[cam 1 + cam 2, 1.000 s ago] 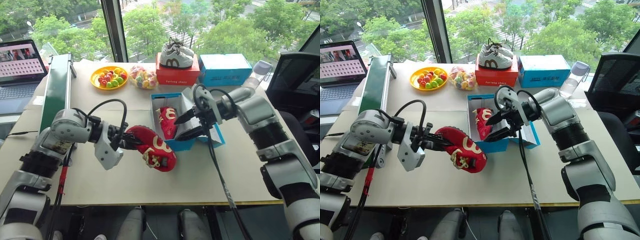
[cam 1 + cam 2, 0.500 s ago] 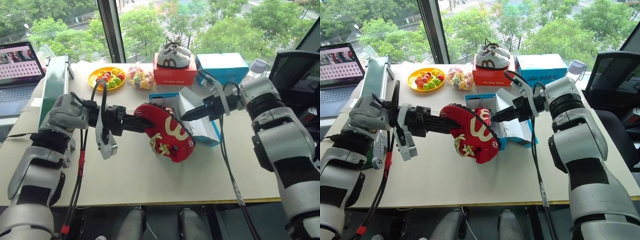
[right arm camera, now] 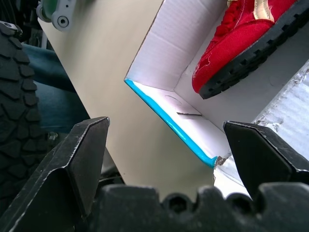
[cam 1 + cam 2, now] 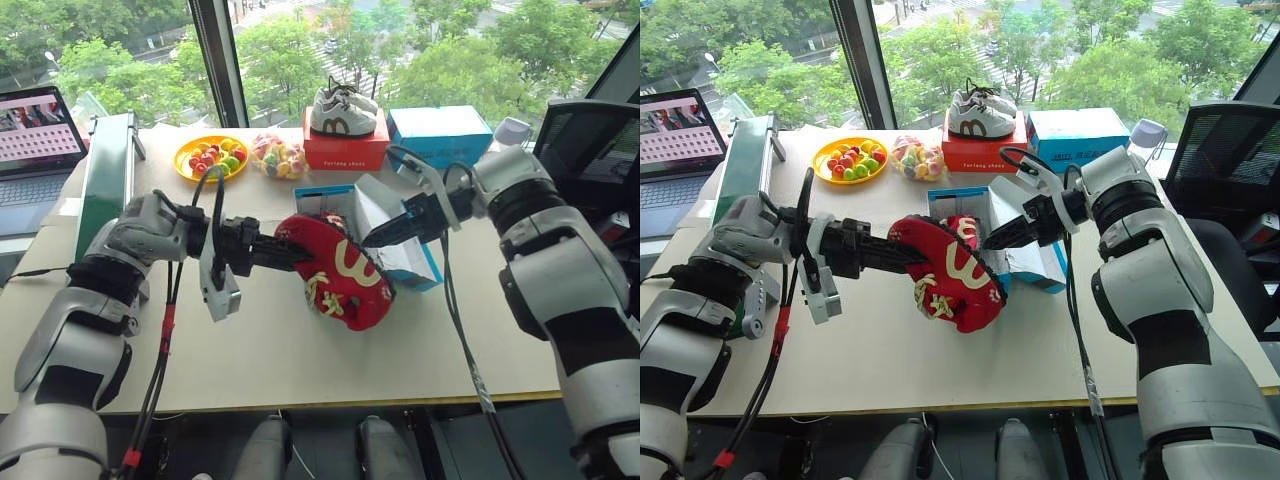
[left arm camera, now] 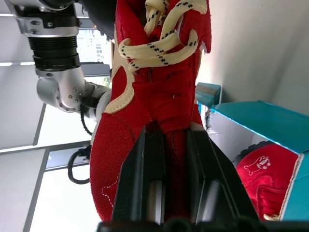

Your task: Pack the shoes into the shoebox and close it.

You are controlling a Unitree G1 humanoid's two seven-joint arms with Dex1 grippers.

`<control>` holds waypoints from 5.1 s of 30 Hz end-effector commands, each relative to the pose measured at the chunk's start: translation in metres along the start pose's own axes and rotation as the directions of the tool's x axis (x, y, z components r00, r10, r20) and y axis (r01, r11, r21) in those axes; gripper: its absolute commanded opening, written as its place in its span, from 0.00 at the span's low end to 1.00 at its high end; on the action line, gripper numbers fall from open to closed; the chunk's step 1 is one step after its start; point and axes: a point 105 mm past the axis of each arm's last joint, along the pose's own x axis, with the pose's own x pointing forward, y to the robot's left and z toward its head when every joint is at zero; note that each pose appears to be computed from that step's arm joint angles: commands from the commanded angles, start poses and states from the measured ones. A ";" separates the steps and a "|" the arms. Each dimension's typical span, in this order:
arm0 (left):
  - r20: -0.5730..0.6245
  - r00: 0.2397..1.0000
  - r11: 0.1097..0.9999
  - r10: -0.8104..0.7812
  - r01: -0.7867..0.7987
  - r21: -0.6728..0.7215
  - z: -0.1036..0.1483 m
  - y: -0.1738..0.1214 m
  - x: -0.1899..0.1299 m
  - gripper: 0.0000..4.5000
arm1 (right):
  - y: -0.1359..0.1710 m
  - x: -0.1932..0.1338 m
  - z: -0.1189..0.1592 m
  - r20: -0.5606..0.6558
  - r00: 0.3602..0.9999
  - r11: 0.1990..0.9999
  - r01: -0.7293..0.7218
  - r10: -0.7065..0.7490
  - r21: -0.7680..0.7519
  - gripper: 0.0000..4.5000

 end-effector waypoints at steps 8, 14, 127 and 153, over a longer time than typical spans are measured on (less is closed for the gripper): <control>-0.012 1.000 0.999 0.009 -0.009 -0.041 -0.003 -0.002 0.000 0.08 | 0.062 -0.008 0.021 -0.001 0.971 0.970 -0.238 0.238 -0.038 1.00; -0.004 1.000 0.998 0.018 -0.018 -0.055 -0.002 -0.003 0.003 0.08 | 0.102 0.002 0.010 -0.093 0.910 0.914 -0.406 0.404 -0.006 1.00; -0.437 0.892 0.077 -0.119 -0.430 -0.899 0.023 -0.071 -0.016 0.54 | 0.020 0.127 0.070 0.391 0.852 0.912 0.212 -0.349 0.351 0.05; -0.438 0.894 0.081 -0.092 -0.431 -0.899 0.021 -0.068 -0.012 0.54 | -0.003 0.047 0.090 0.427 0.787 0.889 0.445 -0.445 0.107 0.05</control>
